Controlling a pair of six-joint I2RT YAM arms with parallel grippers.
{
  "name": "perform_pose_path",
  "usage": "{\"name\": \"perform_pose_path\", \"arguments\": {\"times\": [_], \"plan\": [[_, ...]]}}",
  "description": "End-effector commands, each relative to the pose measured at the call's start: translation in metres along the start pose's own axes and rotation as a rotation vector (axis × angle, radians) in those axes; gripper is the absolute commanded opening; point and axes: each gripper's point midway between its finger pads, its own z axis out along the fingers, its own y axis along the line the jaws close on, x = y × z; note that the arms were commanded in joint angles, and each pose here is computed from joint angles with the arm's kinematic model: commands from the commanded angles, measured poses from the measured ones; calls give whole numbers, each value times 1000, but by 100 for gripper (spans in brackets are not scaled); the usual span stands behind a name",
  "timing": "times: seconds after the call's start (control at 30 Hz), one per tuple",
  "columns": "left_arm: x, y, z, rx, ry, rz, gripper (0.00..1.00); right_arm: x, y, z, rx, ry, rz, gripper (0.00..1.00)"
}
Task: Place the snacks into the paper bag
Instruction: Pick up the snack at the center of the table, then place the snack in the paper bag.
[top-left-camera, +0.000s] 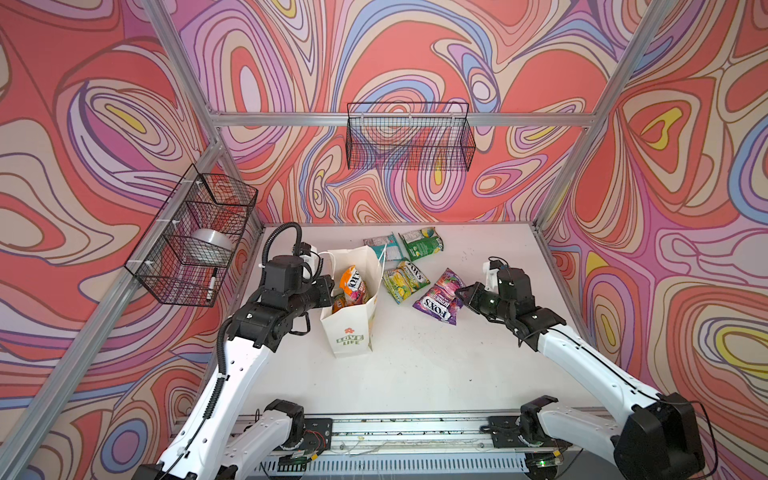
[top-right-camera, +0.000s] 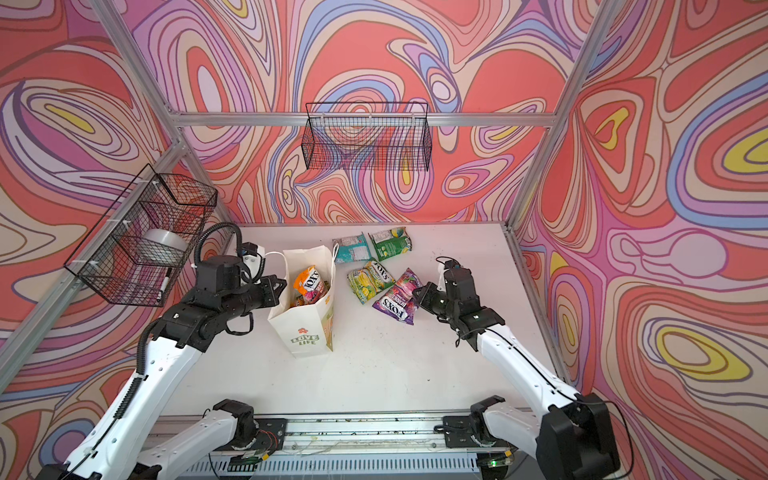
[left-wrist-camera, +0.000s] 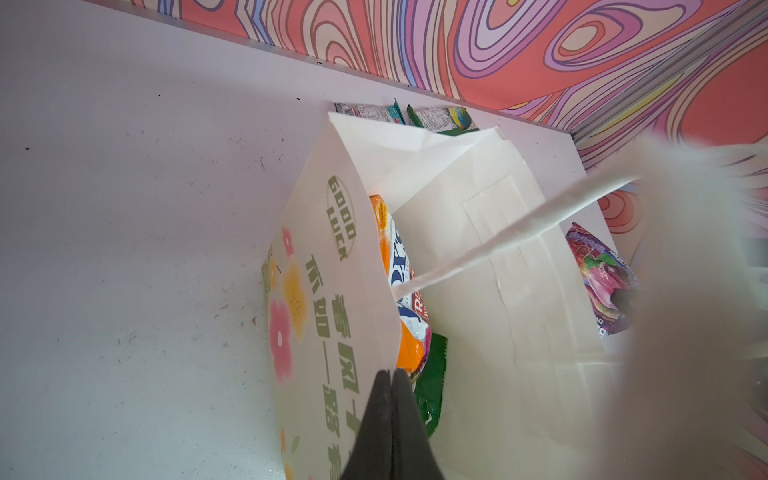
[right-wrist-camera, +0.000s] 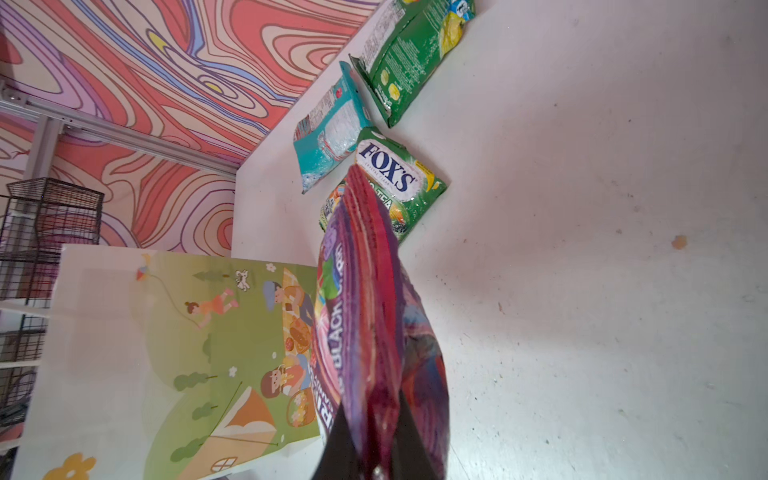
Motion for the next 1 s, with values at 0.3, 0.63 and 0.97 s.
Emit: {"name": "perform_pose_path", "arguments": {"times": [0.3,0.63,0.97], "plan": [[-10,-8,-3,43,-40,1,0,-51,106,-74,-180,-134,-130,0],[-10,-9,-4,47,-40,4,0,-76,202,-104,-318,-187,-271,0],[-10,-10,-3,51,-37,4,0,-68,308,-92,-471,-164,-412,0]]}}
